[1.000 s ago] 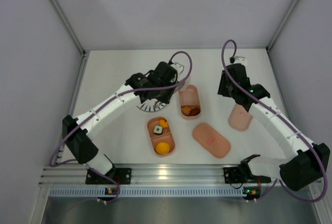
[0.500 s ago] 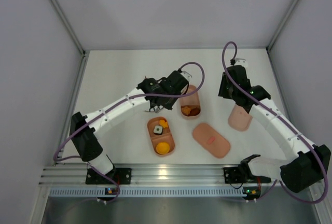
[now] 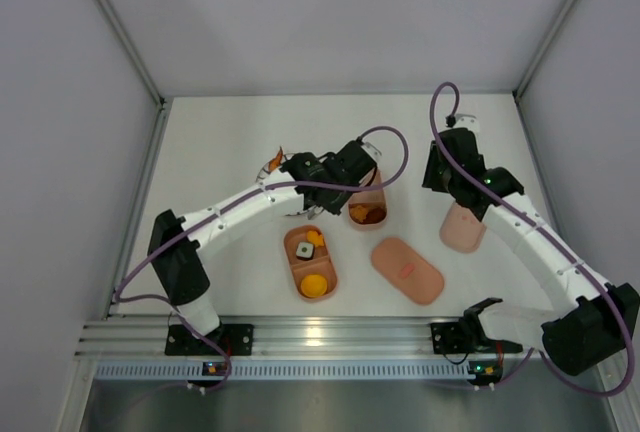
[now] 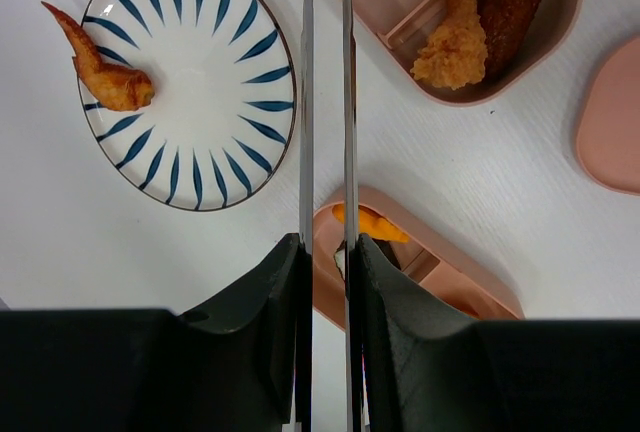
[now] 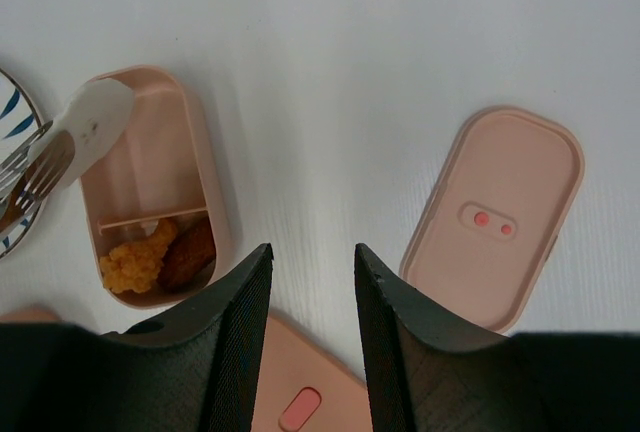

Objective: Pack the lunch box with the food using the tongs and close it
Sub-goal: Place the fake food in the packing box.

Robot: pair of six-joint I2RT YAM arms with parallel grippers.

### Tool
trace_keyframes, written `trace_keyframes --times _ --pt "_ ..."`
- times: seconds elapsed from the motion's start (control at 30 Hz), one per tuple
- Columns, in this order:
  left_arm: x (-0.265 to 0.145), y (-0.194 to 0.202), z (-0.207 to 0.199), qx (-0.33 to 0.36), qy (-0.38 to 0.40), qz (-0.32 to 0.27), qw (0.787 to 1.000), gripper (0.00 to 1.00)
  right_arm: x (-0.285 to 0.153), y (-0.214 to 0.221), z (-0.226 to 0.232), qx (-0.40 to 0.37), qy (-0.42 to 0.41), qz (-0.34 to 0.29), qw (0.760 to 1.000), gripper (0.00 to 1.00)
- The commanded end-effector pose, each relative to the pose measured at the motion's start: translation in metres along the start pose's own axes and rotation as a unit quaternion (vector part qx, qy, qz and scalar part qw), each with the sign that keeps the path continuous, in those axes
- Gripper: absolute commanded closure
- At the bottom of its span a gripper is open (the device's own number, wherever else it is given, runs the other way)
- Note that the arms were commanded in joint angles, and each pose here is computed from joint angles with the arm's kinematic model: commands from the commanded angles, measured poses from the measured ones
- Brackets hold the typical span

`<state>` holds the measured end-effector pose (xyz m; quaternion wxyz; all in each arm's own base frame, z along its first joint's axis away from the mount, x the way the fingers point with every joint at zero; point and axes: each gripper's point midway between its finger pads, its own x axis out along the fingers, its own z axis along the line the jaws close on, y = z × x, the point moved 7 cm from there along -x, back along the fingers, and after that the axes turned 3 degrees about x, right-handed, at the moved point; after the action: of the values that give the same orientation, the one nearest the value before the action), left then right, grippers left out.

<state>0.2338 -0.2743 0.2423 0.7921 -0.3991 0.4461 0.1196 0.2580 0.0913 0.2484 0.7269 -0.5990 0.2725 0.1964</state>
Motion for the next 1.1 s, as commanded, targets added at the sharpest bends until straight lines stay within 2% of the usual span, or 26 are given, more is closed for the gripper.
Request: trace_keyframes --times 0.0,0.57,0.9,1.07 --pt "-0.010 -0.016 0.003 -0.005 -0.016 -0.030 0.999 0.98 -0.008 -0.002 -0.009 0.004 0.016 -0.010 1.000 0.62" --pt "0.012 -0.015 -0.009 0.014 -0.041 -0.003 0.999 0.92 -0.007 -0.002 -0.010 0.001 0.017 -0.011 1.000 0.61" --pt "0.013 -0.011 -0.015 0.020 -0.029 0.002 0.999 0.71 -0.007 0.000 -0.010 0.001 0.017 -0.010 1.000 0.61" --pt "0.010 -0.012 -0.018 0.019 -0.014 -0.002 1.000 0.66 -0.008 0.000 -0.010 0.001 0.017 -0.011 1.000 0.61"
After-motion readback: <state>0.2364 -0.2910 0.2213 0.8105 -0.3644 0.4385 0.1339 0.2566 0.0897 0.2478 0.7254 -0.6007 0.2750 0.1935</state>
